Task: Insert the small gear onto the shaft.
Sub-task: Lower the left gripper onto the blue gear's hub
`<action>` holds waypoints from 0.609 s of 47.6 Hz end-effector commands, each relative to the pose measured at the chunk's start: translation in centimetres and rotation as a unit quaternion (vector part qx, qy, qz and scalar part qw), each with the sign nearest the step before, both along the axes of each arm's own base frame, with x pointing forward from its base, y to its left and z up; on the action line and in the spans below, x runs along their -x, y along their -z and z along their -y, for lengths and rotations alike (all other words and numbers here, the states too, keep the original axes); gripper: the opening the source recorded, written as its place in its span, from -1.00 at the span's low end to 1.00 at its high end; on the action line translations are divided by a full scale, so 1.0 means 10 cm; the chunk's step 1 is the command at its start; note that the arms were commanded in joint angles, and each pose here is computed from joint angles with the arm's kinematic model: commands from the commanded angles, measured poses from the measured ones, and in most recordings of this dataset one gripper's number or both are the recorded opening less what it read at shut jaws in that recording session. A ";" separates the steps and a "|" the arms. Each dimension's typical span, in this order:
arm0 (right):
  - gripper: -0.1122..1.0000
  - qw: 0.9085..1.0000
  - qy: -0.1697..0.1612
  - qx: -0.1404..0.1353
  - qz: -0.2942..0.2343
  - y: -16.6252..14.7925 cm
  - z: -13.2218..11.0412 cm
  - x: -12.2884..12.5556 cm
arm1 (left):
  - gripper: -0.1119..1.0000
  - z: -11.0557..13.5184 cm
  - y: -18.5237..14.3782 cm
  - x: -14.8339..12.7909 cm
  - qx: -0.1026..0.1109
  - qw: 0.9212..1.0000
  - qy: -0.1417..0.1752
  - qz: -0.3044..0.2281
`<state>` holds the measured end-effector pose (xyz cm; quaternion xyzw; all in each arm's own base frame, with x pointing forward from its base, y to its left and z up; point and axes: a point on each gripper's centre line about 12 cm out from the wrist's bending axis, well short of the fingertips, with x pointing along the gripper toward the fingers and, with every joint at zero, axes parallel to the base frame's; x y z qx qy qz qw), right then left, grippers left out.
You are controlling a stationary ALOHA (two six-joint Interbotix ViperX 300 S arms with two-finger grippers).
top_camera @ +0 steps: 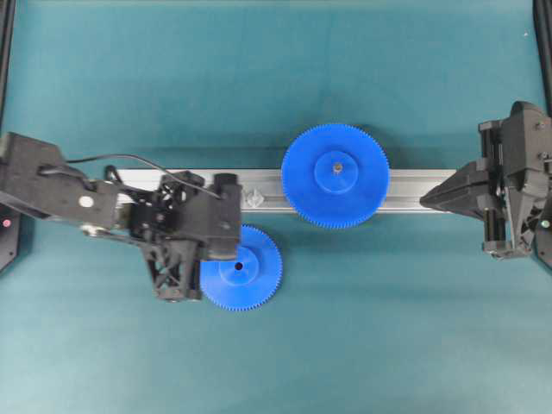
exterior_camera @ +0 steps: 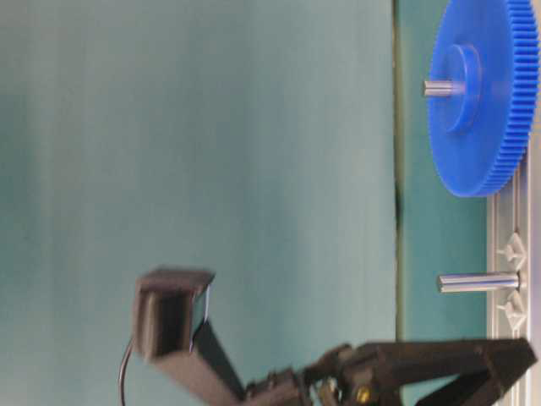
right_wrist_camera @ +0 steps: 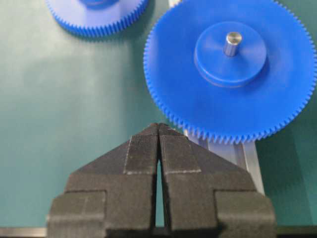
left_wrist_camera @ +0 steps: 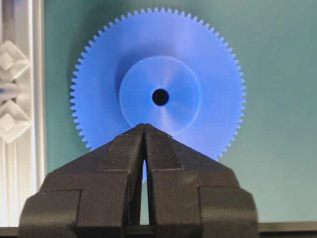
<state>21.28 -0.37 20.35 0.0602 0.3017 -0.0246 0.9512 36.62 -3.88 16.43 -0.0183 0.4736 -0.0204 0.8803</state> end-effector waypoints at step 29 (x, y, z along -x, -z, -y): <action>-0.76 1.000 0.011 0.003 0.012 -0.08 0.05 -0.04 | -0.80 0.14 -0.04 -0.37 -0.010 0.998 0.014 -0.061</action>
